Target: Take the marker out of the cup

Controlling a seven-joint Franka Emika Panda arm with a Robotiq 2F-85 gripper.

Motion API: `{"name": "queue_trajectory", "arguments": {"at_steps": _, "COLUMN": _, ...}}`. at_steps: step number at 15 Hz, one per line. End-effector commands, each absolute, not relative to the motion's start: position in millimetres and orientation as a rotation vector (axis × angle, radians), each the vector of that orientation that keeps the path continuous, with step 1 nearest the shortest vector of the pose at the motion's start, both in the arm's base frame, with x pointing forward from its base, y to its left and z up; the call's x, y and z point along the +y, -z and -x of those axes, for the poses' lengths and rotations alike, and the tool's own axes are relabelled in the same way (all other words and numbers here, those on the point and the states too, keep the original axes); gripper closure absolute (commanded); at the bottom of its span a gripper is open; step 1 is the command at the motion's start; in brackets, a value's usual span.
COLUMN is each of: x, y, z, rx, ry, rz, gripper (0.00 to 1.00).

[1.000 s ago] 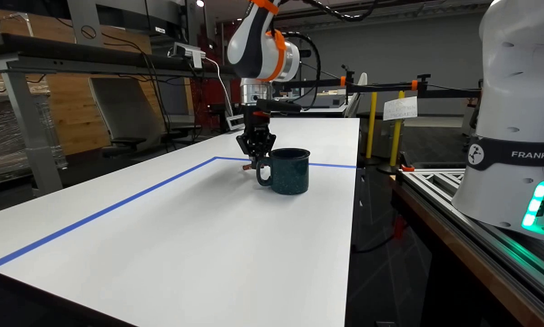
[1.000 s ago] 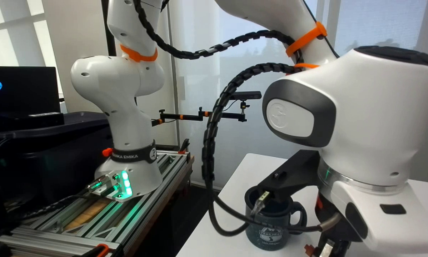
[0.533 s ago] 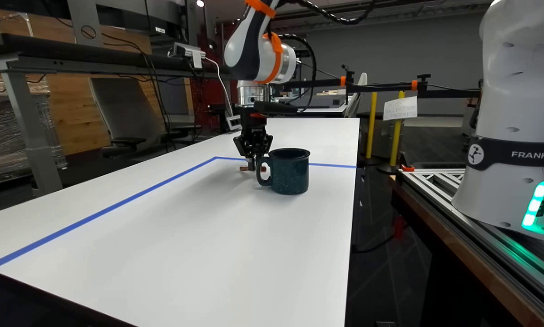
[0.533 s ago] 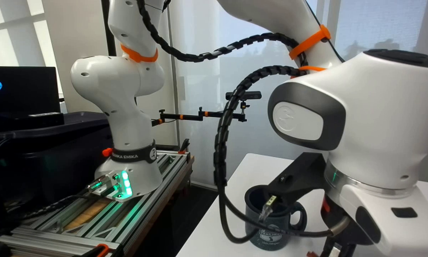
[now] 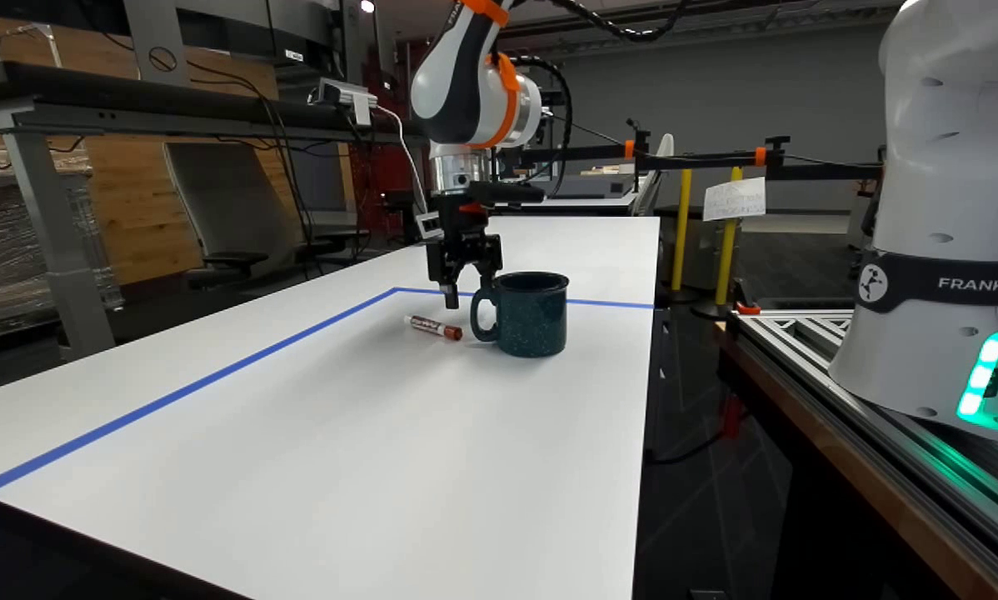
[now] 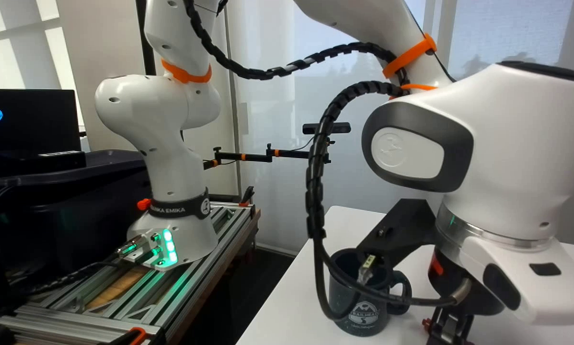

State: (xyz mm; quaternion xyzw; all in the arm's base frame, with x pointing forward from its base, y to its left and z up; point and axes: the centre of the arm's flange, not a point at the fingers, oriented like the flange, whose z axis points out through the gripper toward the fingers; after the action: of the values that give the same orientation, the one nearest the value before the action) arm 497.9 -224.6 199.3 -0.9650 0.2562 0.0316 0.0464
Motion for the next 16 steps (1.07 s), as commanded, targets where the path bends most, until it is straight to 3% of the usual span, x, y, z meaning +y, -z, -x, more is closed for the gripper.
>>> {"name": "queue_trajectory", "arguments": {"at_steps": 1, "x": -211, "y": -240, "z": -487, "rx": 0.666, "ry": -0.113, "rz": 2.986, "gripper": 0.0}}
{"name": "queue_trajectory", "arguments": {"at_steps": 16, "x": -149, "y": -341, "z": -442, "rx": 0.238, "ry": -0.003, "rz": 3.188, "gripper": 0.0}}
